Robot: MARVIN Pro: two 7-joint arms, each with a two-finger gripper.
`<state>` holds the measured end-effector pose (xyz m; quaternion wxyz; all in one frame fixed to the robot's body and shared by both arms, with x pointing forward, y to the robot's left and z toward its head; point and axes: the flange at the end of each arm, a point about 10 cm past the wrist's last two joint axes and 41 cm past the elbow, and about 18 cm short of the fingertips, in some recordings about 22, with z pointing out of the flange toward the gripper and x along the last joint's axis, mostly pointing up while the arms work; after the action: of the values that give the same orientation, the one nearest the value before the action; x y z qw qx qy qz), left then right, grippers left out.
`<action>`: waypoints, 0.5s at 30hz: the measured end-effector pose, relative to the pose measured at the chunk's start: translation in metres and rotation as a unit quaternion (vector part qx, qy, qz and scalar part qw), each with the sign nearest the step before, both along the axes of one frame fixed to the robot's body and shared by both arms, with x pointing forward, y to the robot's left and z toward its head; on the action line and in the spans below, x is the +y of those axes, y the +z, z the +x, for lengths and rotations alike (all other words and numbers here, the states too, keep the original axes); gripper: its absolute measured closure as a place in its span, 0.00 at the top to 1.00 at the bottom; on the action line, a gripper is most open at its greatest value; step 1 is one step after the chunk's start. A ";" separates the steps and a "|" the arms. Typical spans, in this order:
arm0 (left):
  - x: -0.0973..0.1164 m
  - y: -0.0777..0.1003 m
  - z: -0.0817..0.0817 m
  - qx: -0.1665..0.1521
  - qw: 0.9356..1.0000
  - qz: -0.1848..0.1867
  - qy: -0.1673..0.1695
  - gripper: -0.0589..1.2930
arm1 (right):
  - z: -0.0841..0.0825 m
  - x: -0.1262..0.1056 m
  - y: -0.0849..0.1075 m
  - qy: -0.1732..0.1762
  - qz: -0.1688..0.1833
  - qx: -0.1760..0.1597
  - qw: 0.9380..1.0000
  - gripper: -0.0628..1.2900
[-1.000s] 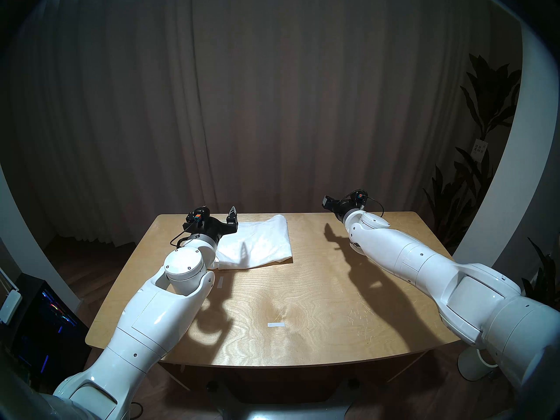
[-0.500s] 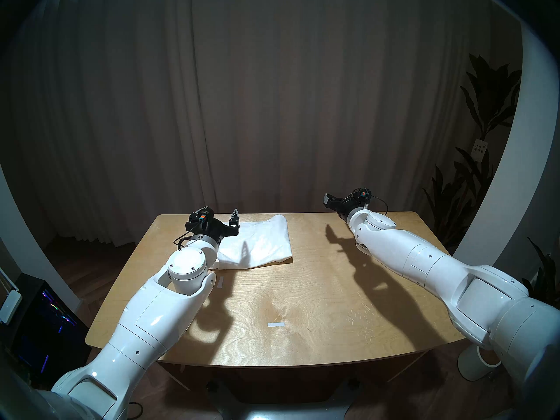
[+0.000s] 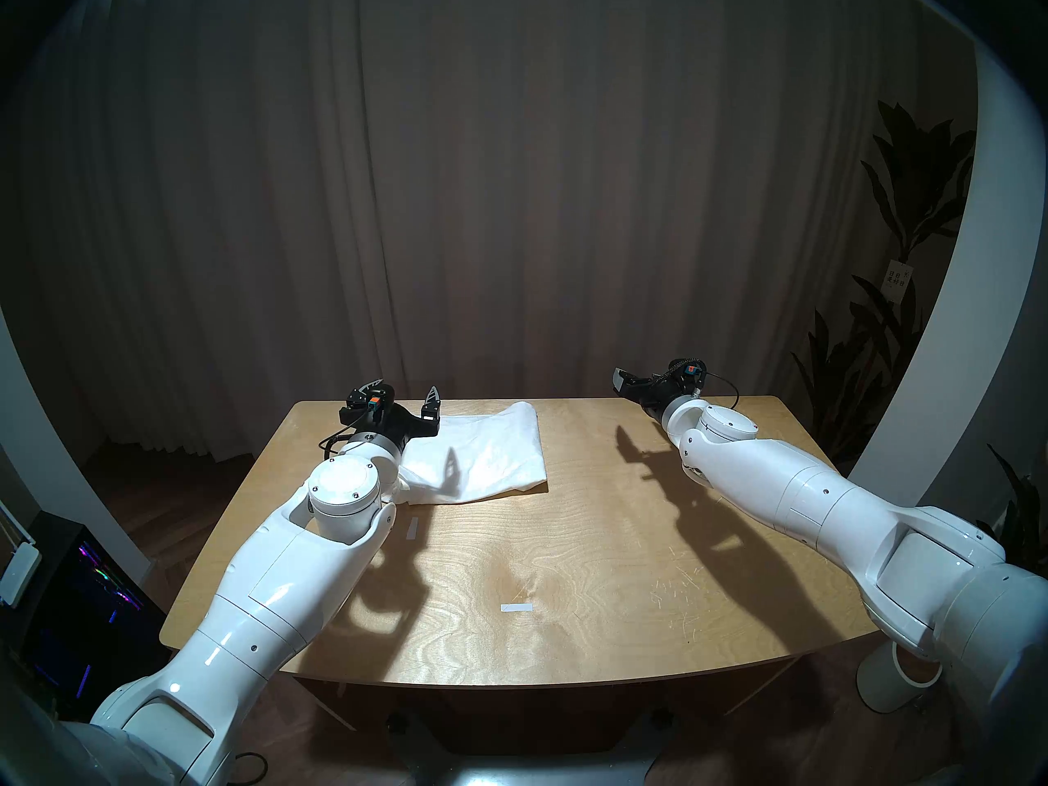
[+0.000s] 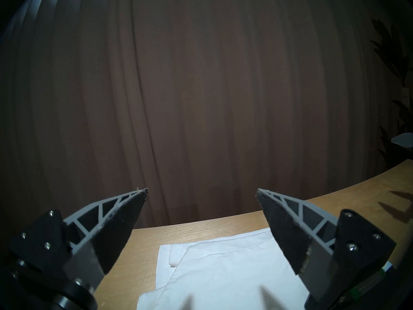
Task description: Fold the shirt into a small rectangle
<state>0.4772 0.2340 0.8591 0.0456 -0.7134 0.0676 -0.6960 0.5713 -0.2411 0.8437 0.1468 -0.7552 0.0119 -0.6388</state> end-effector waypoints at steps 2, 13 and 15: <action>0.002 0.000 0.001 0.000 1.000 0.003 0.001 0.96 | -0.003 -0.001 -0.002 0.003 -0.003 0.001 1.000 0.97; 0.016 -0.004 0.005 0.005 1.000 0.021 0.008 0.96 | -0.020 -0.007 -0.002 0.025 -0.019 -0.014 0.999 0.97; 0.018 -0.006 0.005 0.007 1.000 0.024 0.008 0.96 | -0.021 -0.009 0.004 0.028 -0.022 -0.024 0.999 0.97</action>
<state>0.4826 0.2517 0.8535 0.0682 -0.7177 0.0791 -0.6885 0.5500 -0.2503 0.8478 0.1482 -0.7431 -0.0272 -0.6520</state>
